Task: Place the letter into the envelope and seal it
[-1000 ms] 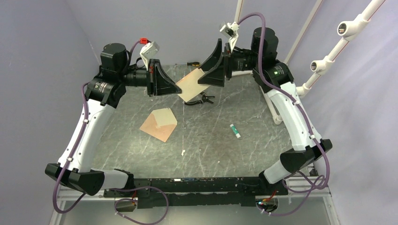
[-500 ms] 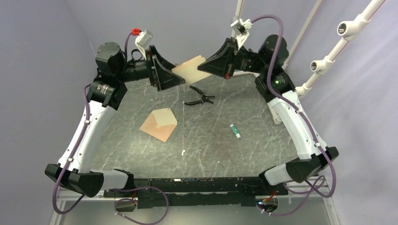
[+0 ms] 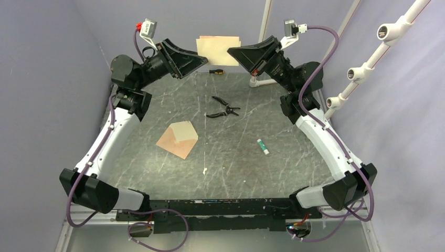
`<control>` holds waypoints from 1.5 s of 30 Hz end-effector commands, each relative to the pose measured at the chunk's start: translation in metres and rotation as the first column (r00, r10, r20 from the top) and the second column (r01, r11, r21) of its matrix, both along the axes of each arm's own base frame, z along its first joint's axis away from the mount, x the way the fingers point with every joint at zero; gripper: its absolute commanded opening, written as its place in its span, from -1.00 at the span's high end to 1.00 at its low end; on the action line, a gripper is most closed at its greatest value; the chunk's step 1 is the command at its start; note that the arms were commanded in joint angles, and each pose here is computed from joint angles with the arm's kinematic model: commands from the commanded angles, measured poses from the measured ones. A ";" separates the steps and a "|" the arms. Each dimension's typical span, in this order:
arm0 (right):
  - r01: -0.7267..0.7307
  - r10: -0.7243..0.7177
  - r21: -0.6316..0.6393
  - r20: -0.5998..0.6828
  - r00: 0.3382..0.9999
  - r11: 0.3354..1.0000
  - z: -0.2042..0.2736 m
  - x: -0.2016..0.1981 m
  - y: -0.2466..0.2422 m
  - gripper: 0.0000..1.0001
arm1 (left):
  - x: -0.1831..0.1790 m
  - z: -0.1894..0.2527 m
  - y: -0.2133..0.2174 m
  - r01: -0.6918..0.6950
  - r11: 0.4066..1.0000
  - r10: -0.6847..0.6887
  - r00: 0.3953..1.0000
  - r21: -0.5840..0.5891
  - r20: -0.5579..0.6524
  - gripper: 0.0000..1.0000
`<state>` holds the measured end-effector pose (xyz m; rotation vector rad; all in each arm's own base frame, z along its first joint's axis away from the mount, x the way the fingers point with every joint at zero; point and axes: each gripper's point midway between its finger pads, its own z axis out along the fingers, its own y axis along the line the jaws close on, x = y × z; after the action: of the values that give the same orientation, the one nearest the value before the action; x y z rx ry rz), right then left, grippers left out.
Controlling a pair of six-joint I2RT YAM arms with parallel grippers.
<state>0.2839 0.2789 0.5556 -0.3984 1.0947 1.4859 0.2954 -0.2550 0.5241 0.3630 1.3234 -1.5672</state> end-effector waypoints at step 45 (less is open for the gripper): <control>-0.265 0.302 -0.622 -0.049 0.952 0.736 -0.101 -0.037 0.044 0.41 | -0.058 -0.096 0.008 0.190 0.829 -0.275 0.957 0.525 0.088 0.95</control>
<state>0.2437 0.3259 0.4292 -1.1880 1.5851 1.3993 0.2395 -0.2502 0.4050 1.0168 1.7045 -1.4052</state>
